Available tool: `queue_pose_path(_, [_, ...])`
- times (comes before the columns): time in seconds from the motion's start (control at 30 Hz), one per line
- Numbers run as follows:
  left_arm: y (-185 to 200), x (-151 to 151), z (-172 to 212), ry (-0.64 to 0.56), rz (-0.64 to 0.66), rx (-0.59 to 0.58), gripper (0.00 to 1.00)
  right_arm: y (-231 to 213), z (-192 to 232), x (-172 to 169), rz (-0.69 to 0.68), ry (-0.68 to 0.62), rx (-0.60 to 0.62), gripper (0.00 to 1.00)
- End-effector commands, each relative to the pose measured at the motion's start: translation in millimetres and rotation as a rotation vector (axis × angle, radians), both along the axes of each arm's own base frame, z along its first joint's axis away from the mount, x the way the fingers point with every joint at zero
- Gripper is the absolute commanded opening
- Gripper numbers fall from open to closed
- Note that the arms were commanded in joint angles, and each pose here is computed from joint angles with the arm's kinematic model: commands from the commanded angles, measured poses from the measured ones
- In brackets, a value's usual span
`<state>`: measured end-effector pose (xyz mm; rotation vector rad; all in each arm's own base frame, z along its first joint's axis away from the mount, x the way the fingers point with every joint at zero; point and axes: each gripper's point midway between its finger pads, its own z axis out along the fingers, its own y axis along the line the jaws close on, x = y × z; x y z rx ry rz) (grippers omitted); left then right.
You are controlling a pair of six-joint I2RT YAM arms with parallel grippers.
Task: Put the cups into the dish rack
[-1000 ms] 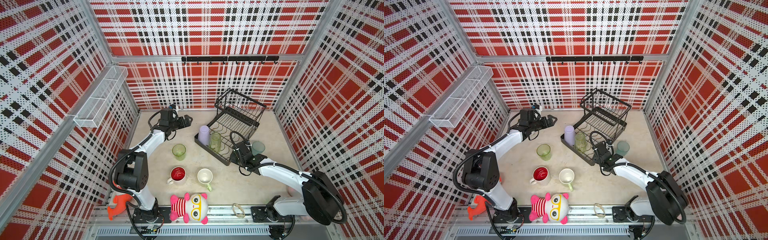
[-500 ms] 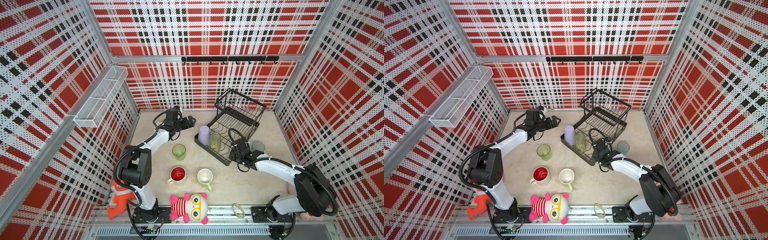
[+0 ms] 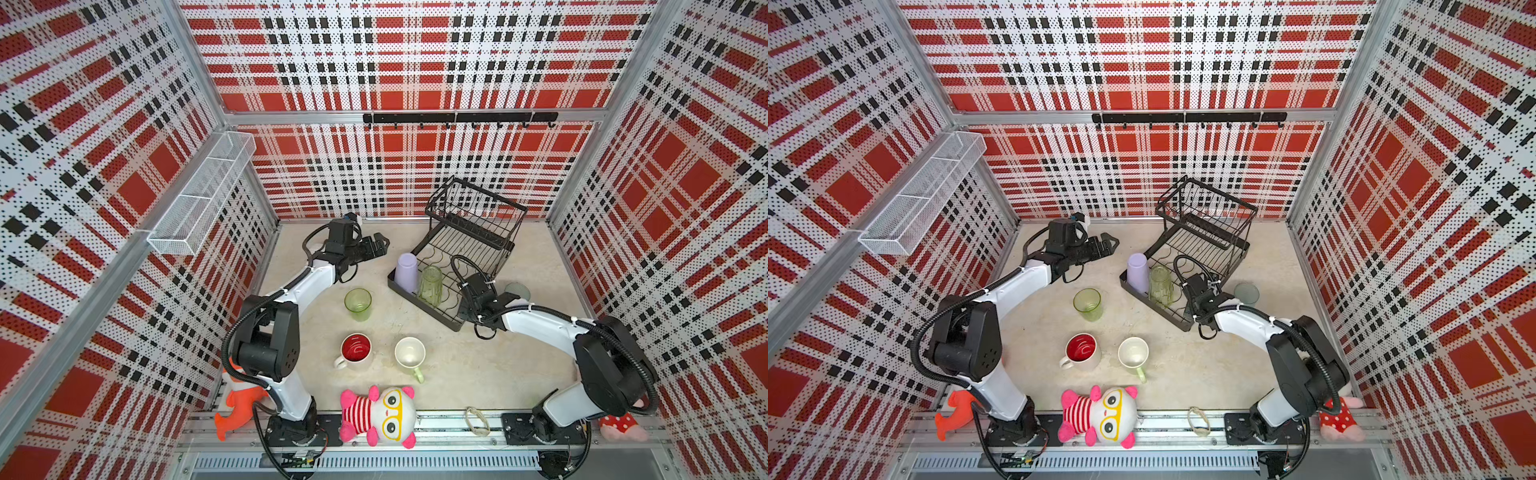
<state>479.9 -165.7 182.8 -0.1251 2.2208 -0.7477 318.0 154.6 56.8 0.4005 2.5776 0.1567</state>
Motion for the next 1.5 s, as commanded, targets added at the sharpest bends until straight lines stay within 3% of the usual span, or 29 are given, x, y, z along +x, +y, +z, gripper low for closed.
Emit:
queue_pose_path(0.0, [8, -6, 5, -0.006, 0.004, 0.006, 0.98, 12, -9, -3, 0.125, 0.025, -0.031, 0.21])
queue_pose_path(0.33, [16, -9, 7, -0.009, 0.013, 0.004, 0.98, 13, -4, -7, 0.231, 0.029, -0.092, 0.16])
queue_pose_path(0.57, [24, -14, 12, -0.013, 0.023, 0.013, 0.98, 17, 6, 4, 0.357, 0.004, -0.169, 0.13])
queue_pose_path(0.97, [38, -30, 44, -0.062, 0.032, -0.007, 0.98, 30, 17, 28, 0.540, -0.066, -0.181, 0.09])
queue_pose_path(1.47, [47, -57, 81, -0.122, 0.028, -0.013, 0.98, 37, 25, 54, 0.574, -0.115, -0.160, 0.11])
